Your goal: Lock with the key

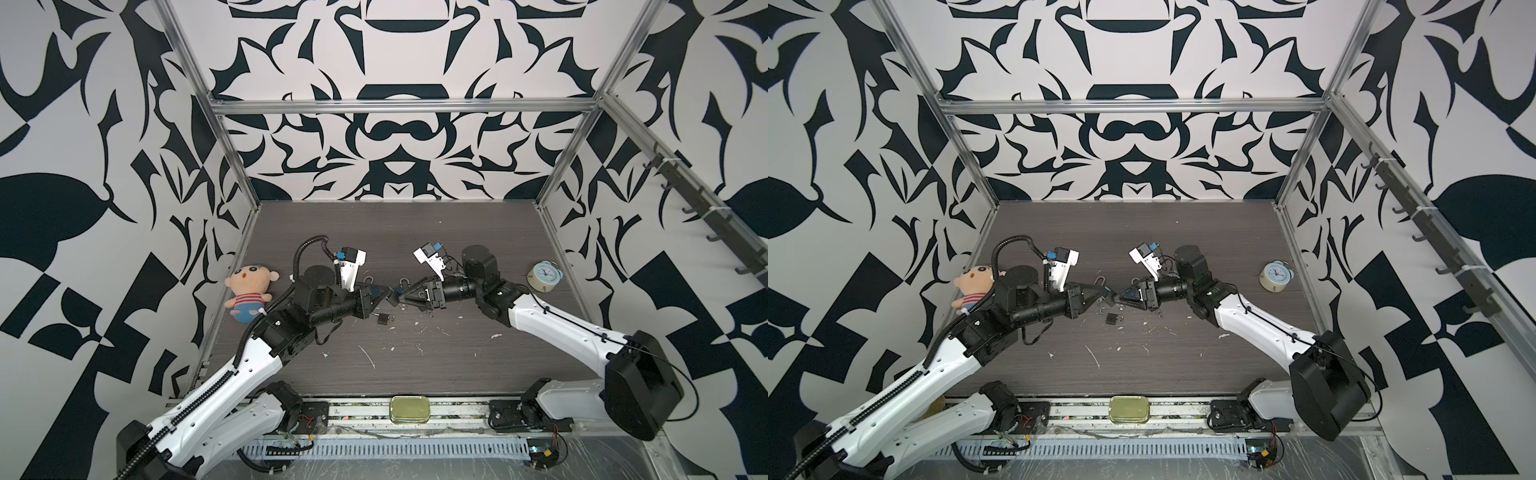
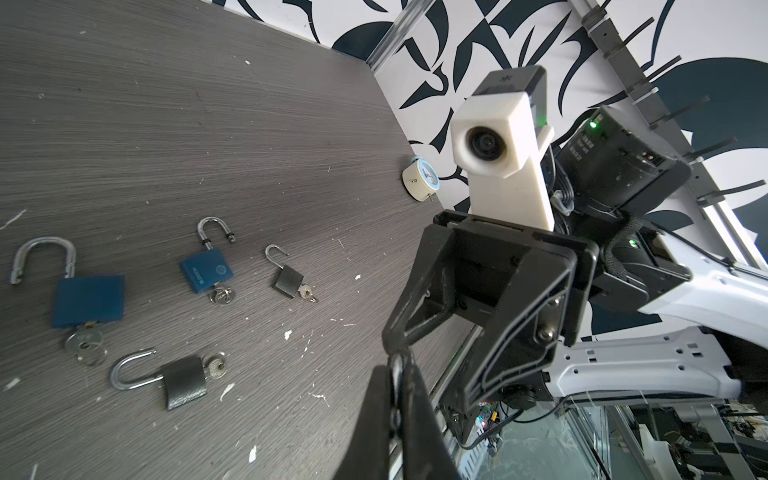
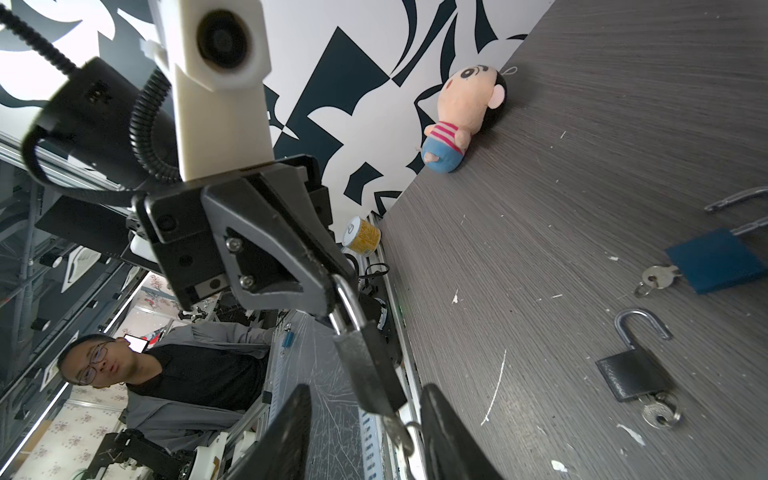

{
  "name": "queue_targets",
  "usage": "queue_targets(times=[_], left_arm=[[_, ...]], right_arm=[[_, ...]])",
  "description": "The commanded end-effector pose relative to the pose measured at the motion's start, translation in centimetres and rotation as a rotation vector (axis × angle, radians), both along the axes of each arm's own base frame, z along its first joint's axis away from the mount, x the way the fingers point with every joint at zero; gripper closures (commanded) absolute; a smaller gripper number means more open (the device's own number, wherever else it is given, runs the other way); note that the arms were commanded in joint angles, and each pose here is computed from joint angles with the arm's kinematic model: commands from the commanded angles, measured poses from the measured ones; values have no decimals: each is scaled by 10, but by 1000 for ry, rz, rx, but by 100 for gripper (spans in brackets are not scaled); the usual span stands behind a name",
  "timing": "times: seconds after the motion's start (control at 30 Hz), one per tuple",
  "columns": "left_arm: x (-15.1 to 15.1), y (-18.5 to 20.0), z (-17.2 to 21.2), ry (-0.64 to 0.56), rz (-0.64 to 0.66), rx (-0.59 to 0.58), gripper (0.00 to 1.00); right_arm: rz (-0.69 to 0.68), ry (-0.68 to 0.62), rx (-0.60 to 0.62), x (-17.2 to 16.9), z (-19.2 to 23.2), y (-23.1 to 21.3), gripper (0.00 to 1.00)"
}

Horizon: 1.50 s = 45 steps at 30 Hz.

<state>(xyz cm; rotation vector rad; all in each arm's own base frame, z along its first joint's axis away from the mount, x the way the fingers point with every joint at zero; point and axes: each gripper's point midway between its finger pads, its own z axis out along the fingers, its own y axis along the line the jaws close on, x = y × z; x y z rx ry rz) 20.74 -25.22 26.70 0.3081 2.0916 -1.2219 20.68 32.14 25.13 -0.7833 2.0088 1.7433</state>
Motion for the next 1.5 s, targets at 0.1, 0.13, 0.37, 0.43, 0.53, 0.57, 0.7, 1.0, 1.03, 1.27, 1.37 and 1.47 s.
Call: queue_targets(times=[0.1,0.13,0.37,0.43,0.53,0.57,0.7,1.0,1.03,1.27,1.37,1.47], left_arm=[[1,0,28,-28,0,-68,100],[1,0,28,-27,2,-71,100],[4,2,33,-27,18,-94,100],[4,3,34,-27,20,-101,100],[5,4,35,-27,32,-106,100],[5,5,37,-30,36,-109,100],[8,7,37,-31,53,-111,100],[10,8,35,-20,66,-120,100],[10,8,35,-21,65,-122,100],[12,10,35,-22,82,-126,100],[12,11,36,-23,85,-129,100],[13,13,36,-26,94,-129,100]], right_arm=[[36,-55,54,-6,16,1,55],[38,-53,55,-6,16,2,55],[42,-36,54,-5,12,3,55],[43,-33,53,-5,11,3,55],[45,-27,52,-5,9,3,56],[45,-27,54,-5,10,3,57],[48,-22,56,-6,9,3,64],[54,-13,59,-6,8,5,75],[55,-13,60,-6,9,5,76],[57,-4,56,-6,6,6,80],[56,-2,55,-6,6,6,90],[51,2,54,-5,5,6,100]])
